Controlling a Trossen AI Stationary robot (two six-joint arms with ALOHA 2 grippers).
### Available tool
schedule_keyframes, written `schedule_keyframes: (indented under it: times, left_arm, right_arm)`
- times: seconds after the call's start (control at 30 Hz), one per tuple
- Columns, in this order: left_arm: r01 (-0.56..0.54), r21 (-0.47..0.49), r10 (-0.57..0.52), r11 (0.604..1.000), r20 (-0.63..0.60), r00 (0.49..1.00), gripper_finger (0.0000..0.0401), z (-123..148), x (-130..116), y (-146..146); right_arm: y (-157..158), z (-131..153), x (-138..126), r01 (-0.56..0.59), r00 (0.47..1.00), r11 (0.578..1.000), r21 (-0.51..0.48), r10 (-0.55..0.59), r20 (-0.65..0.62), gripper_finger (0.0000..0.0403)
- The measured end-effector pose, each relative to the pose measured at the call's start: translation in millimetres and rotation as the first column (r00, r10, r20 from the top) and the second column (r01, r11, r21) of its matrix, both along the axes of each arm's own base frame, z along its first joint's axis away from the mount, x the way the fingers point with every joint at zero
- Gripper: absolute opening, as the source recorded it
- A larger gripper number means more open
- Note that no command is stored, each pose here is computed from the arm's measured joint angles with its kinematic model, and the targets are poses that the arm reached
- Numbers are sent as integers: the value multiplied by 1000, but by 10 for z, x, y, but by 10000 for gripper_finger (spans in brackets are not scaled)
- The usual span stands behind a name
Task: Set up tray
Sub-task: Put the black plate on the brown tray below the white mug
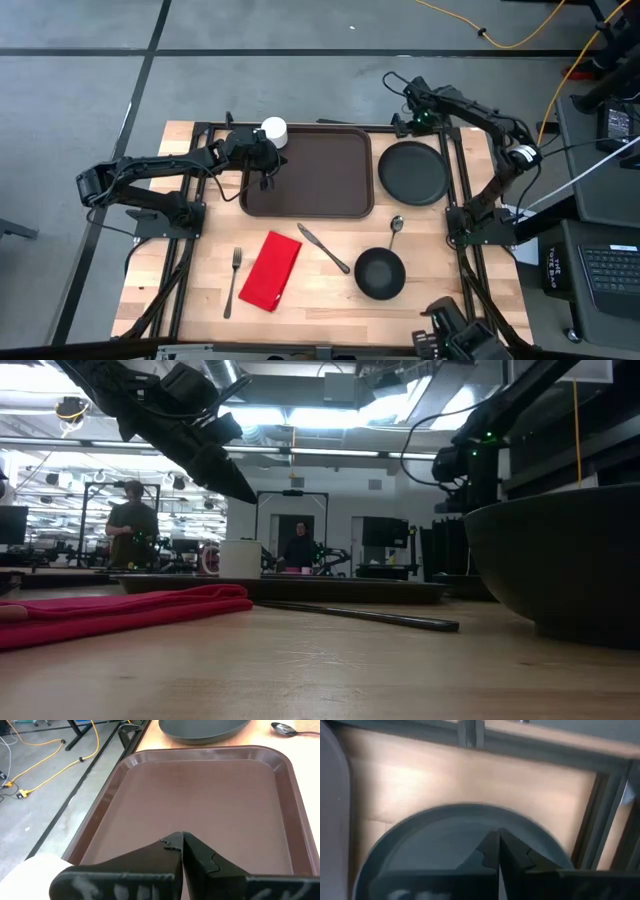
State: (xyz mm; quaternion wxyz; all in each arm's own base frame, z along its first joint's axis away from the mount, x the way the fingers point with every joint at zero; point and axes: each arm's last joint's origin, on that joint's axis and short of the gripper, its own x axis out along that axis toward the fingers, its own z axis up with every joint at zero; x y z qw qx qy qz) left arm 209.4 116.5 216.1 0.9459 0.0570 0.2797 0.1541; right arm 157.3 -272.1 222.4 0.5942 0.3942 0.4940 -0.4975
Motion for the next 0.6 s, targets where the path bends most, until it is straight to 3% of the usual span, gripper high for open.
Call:
schedule_keyframes:
  times: [0.33, 0.6]
  left_arm:
    - [-10, -21, 10, 1000, 9, 1000, 3, 1, 4, -5]
    - [-10, -20, 10, 1000, 9, 1000, 3, 2, 4, -5]
  right_arm:
    - [-226, 30, 74, -212, 973, 973, 86, 218, -72, 52]
    - [-274, -179, 101, -325, 930, 923, 208, 352, -106, 100]
